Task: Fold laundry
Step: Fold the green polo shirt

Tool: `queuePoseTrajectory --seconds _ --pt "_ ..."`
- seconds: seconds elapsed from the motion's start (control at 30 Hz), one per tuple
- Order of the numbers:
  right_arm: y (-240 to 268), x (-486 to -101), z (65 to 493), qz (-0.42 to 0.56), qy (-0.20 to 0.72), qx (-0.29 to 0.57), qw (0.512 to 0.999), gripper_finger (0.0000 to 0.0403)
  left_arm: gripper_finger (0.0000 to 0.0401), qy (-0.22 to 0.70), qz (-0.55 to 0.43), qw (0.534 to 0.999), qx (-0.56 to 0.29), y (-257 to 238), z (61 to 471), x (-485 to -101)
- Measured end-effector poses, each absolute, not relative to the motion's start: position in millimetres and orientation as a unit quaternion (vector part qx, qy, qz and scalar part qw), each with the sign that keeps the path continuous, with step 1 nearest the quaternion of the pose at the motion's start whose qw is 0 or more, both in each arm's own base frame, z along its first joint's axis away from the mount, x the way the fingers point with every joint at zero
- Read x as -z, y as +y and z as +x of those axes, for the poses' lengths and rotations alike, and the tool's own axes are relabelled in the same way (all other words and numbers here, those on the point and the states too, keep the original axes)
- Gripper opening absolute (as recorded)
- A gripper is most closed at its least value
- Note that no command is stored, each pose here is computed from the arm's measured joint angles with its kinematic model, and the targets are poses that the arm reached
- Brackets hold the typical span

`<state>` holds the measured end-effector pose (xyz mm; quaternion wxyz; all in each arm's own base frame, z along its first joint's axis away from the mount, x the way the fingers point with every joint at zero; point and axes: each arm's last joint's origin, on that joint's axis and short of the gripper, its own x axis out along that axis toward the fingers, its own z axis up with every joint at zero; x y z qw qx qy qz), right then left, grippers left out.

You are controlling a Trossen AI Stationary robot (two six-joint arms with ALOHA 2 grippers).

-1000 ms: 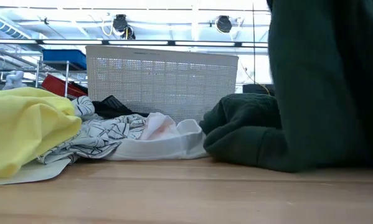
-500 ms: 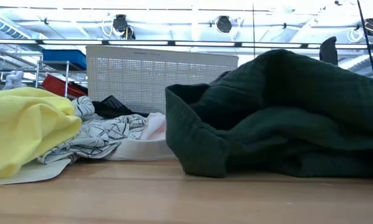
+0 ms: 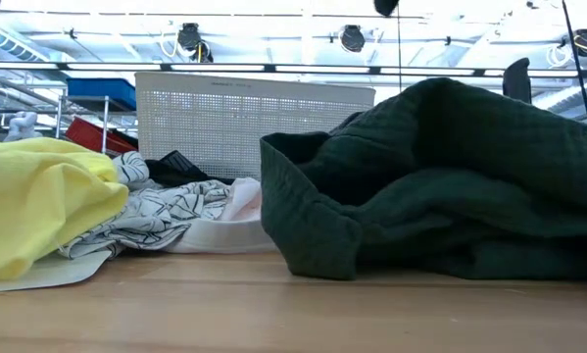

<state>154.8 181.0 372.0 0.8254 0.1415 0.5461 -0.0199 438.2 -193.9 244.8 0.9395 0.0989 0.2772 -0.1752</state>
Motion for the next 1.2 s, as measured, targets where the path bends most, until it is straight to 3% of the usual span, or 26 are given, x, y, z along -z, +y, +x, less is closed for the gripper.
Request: queuePoseTrajectory --seconds 0.2,0.47,0.63,0.9,1.03,1.2 --pt "181 -372 154 0.125 0.536 0.020 0.835 0.0180 0.0152 0.251 0.104 0.936 0.223 -209 473 -245" --pt "182 -372 153 0.110 0.531 0.014 0.840 0.0180 0.0152 0.287 0.193 0.906 0.244 -215 504 -205" --pt "182 -372 153 0.114 0.531 0.016 0.840 0.0180 0.0152 0.326 0.249 0.892 0.191 -205 511 -179" --pt "182 -372 153 0.112 0.531 0.015 0.840 0.0180 0.0150 0.394 0.262 0.869 0.142 -189 507 -170" --pt "182 -372 153 0.107 0.530 0.013 0.841 0.0180 0.0113 0.413 0.266 0.860 0.140 -188 503 -169" --pt "181 -372 154 0.095 0.520 0.018 0.849 0.0180 0.0021 0.415 0.247 0.867 0.126 -188 503 -171"
